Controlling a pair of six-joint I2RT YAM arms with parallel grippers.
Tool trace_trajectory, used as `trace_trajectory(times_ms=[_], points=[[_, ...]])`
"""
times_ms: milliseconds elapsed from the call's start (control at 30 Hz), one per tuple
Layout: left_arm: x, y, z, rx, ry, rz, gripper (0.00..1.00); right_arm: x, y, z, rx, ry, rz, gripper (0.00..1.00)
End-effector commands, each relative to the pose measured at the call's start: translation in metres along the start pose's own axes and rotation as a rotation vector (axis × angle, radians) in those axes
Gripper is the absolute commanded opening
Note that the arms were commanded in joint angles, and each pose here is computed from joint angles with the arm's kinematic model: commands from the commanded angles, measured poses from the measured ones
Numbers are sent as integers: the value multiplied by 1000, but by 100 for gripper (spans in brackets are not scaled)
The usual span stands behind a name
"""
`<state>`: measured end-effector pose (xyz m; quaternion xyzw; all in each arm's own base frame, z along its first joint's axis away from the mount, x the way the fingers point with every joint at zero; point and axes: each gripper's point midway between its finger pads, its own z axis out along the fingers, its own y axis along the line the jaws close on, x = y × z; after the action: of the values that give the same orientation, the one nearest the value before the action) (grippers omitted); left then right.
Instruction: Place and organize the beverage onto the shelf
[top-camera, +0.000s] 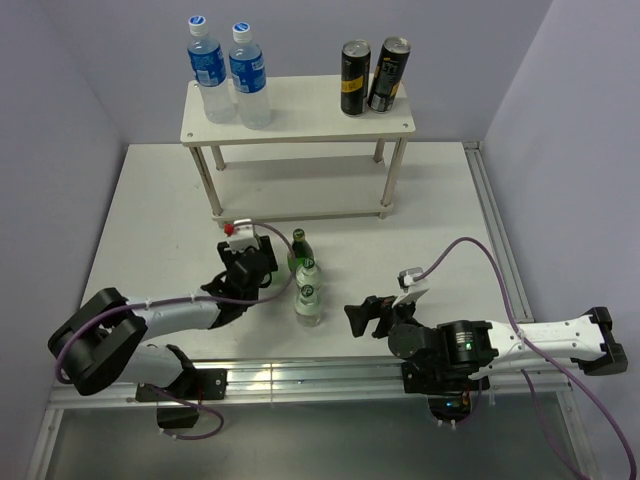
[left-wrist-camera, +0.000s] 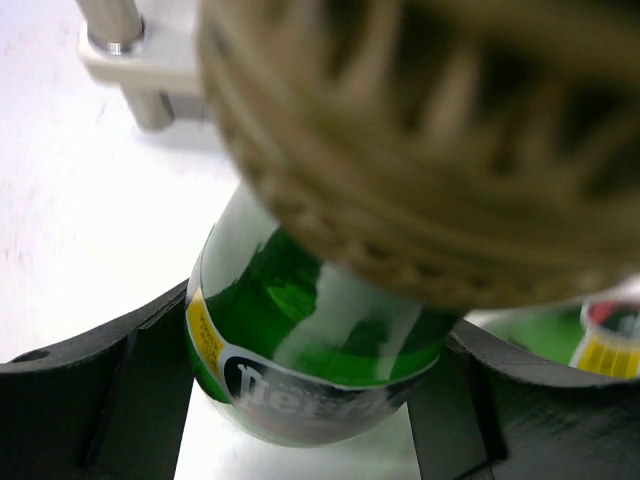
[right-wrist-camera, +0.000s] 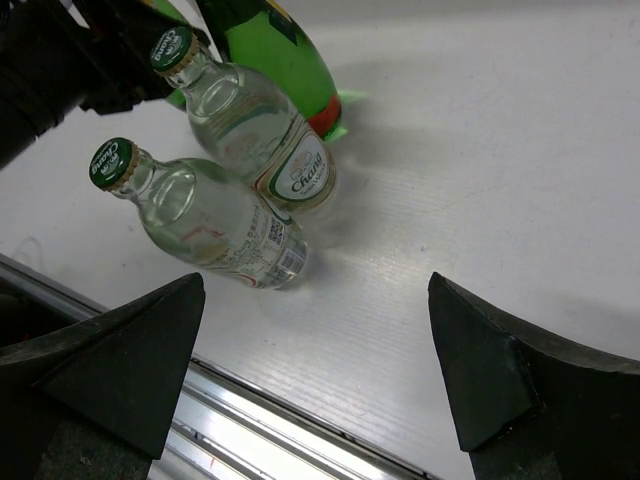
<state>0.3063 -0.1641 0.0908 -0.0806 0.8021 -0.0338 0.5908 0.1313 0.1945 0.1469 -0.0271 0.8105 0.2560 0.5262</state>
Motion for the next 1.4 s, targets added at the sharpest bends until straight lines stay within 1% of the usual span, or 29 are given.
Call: trace_trajectory(times_ms=[0,233,300,333,667,700,733,800,833,900,933,1167,1200,1233,1300,1333,1367], points=[[-85,-28,13,89,-158,-135,0,-8,0,0,4,-37,28,100],[-133,-31,52,98,-202,-156,0,-5,-5,-1,15,-35,29,100],[-141,-28,61,88,-210,-156,0,-5,-5,-1,13,-35,37,100],[-146,-33,67,96,-211,-155,0,-5,-6,-1,16,-34,36,100],[-162,-29,122,60,-213,-163,0,-3,-4,-1,10,-22,33,100],[-169,-31,127,58,-225,-165,0,-3,-4,-1,9,-22,36,100],[-162,-30,135,51,-206,-154,0,-2,-4,-1,9,-20,32,100],[-170,-26,146,34,-215,-159,0,-2,-5,-1,11,-21,34,100],[-165,-25,151,27,-204,-153,0,-2,-4,-1,8,-18,34,100],[-171,-21,158,14,-210,-154,0,-2,-4,-1,10,-20,34,100],[-166,-20,163,9,-200,-150,0,-2,-4,-1,10,-20,34,100],[-166,-9,178,-14,-186,-145,0,-2,-4,-1,16,-19,29,100],[-163,-8,179,-19,-178,-140,3,-1,-4,0,16,-17,29,100],[-162,-9,180,-18,-176,-136,13,-1,-5,0,19,-17,24,100],[-158,-8,180,-17,-169,-132,30,-1,-5,0,19,-17,23,100],[-157,-9,180,-11,-167,-130,46,-1,-5,0,19,-18,27,100],[-156,-9,180,-8,-165,-128,56,0,-5,0,20,-16,22,100]])
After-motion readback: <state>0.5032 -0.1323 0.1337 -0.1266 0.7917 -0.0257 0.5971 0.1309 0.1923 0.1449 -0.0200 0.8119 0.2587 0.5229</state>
